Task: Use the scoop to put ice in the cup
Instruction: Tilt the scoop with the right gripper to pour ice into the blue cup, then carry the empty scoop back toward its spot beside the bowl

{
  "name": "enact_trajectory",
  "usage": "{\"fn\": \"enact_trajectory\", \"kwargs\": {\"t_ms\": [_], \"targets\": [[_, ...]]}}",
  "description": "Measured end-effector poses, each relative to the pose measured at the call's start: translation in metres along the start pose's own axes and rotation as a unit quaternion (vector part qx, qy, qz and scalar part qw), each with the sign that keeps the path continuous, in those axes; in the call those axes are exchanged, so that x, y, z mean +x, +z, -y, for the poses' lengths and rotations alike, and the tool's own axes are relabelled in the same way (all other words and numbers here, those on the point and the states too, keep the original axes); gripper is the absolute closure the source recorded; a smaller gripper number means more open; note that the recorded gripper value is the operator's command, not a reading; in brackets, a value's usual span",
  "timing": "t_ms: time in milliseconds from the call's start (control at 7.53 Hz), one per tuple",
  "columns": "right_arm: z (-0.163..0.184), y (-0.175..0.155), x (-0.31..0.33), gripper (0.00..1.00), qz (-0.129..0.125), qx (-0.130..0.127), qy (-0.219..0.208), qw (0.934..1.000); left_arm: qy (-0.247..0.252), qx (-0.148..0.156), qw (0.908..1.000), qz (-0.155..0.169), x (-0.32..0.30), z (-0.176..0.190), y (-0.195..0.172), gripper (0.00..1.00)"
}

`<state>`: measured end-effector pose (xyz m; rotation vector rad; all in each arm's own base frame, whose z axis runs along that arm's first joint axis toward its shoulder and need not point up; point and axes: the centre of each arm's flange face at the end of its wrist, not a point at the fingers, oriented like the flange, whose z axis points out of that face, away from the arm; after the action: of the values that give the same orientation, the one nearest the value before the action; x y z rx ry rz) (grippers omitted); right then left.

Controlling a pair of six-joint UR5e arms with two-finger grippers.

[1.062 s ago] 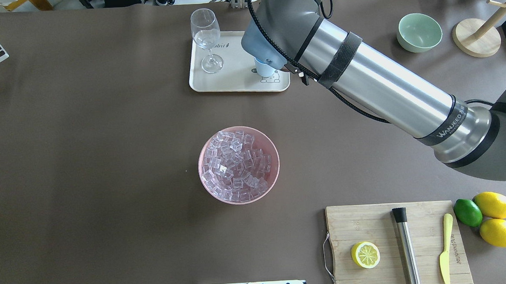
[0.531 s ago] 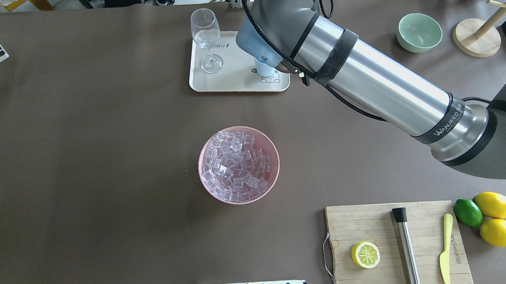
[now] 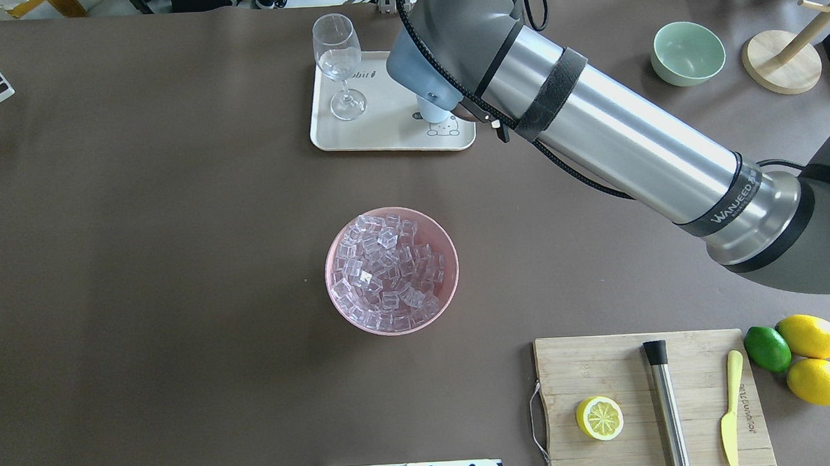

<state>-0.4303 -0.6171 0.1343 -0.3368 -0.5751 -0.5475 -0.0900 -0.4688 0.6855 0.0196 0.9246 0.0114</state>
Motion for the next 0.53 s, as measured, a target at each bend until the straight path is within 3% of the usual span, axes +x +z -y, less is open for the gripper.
{"fn": "enact_trajectory", "kwargs": {"t_ms": [531], "targets": [[-0.0002,0.0014,0.001,1.0,0.0,-0.001,0.0,1.0,0.009,0.01,0.9999,0.004,0.0122,0.0024,-0.0119,0.02]]}}
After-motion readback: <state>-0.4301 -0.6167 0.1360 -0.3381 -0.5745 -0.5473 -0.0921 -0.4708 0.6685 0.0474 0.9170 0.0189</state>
